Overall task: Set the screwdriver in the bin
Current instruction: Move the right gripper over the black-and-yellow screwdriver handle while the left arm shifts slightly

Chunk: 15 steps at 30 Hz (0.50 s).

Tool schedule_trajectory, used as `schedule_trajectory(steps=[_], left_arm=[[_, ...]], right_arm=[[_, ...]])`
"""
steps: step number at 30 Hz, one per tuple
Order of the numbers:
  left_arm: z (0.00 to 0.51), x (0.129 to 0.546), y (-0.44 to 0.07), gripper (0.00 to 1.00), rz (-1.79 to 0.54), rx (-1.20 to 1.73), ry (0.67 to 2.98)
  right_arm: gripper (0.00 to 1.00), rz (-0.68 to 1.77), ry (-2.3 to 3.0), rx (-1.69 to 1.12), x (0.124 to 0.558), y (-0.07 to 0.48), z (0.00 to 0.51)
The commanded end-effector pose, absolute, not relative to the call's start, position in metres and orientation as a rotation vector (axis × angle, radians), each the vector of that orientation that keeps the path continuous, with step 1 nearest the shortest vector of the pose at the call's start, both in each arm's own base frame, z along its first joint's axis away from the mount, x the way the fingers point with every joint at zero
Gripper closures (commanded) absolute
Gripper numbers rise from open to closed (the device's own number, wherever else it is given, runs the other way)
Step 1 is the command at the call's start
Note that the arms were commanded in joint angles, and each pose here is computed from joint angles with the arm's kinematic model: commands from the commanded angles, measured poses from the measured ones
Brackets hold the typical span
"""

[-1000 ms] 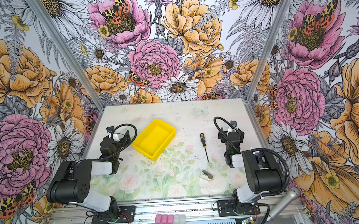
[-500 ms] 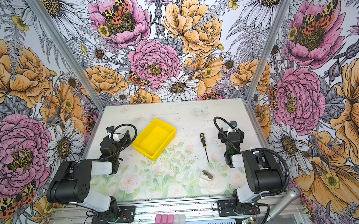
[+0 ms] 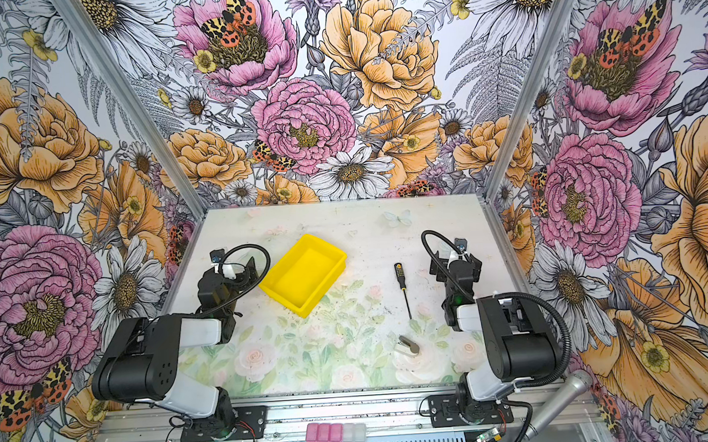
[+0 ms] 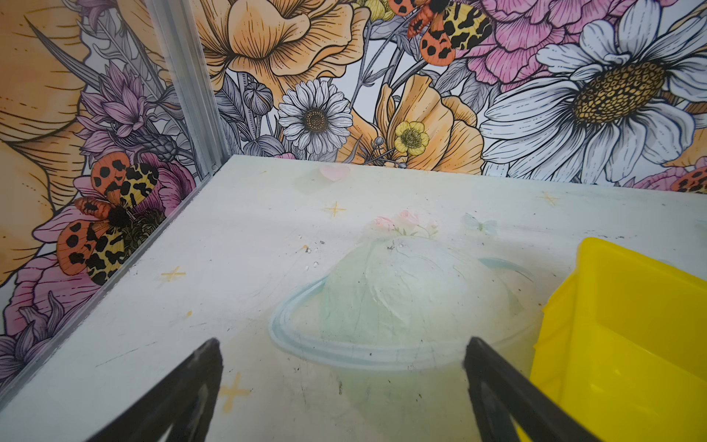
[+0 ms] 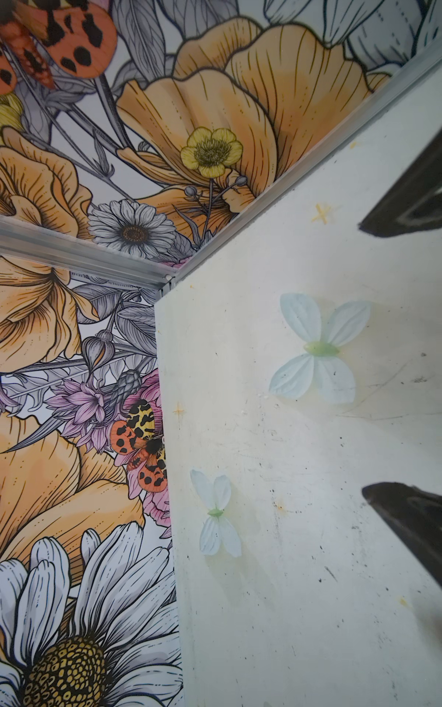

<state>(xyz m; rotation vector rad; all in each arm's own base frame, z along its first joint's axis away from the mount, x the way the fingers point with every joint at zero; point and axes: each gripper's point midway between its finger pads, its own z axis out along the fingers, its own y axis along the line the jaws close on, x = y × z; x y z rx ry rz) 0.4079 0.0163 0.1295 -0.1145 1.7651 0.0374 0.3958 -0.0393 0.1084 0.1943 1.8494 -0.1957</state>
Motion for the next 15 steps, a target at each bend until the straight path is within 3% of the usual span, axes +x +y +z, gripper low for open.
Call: schedule_trajectory(steps=[1,15], left_arm=[[0.130,0.406,0.018,0.01,0.041,-0.114,1.758],[0.147,0.406,0.034,0.01,0.064,-0.211,1.835]], right_arm=[[0.00,-0.206,1.820,0.194,0.396,-0.040,0.115],[0.00,-0.244,1.828,0.180,0.393,-0.036,0.141]])
